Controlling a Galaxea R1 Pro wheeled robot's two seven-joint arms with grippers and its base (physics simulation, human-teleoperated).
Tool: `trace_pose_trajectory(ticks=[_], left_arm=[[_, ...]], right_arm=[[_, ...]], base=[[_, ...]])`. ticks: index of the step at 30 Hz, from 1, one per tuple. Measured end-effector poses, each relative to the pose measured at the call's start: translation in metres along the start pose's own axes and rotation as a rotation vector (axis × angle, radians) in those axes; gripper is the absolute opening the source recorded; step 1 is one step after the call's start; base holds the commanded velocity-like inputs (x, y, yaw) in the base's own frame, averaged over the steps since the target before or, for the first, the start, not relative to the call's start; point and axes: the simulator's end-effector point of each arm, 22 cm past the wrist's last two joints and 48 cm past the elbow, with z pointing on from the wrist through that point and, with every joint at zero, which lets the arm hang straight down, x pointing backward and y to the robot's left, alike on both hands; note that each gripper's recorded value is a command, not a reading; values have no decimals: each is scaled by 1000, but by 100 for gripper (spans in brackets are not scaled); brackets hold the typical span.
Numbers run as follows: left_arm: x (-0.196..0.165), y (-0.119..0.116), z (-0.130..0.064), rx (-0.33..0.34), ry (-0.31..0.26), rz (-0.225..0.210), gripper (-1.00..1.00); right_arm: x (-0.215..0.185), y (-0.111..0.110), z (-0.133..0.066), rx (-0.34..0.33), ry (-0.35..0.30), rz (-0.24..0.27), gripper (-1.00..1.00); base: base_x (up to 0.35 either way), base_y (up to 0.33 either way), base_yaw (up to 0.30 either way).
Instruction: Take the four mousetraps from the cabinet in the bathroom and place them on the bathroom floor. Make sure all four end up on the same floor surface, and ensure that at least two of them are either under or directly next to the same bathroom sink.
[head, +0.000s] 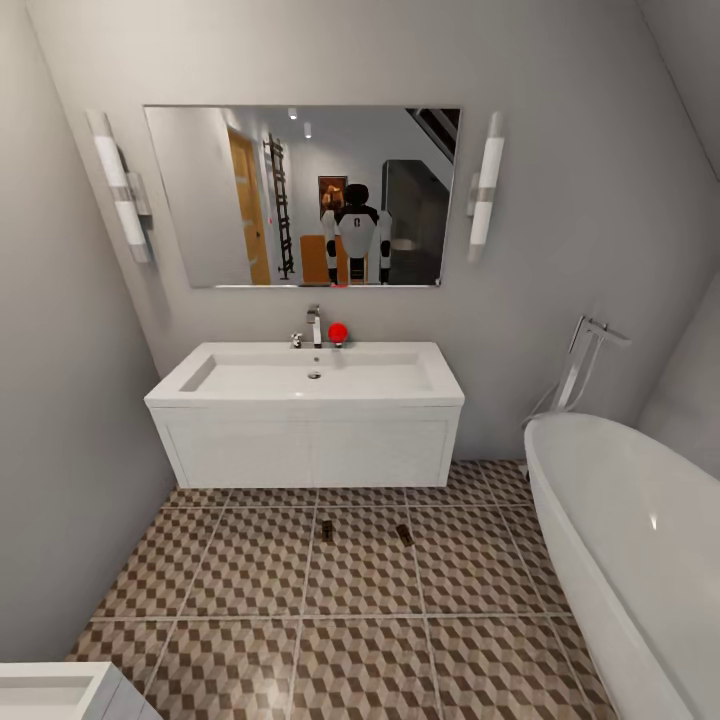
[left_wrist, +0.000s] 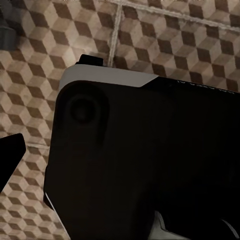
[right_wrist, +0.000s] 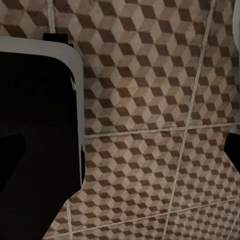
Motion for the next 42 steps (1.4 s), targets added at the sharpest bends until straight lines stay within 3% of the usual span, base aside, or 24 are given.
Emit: trace_pose_trajectory(ticks=[13,28,42], left_arm=[[2,-1,-1,2,-27,-7,100],[2,-17,-2,30,-35,-9,100],[2,-19,-2,33,-36,-9,100]], right_arm=[[6,4,0,-10,1,-2,100],[3,5,-1,-22,-7,-2,100],[1,7,-1,-25,-13,-14,100]], base=[[0,0,70],[0,0,248],[0,0,270]])
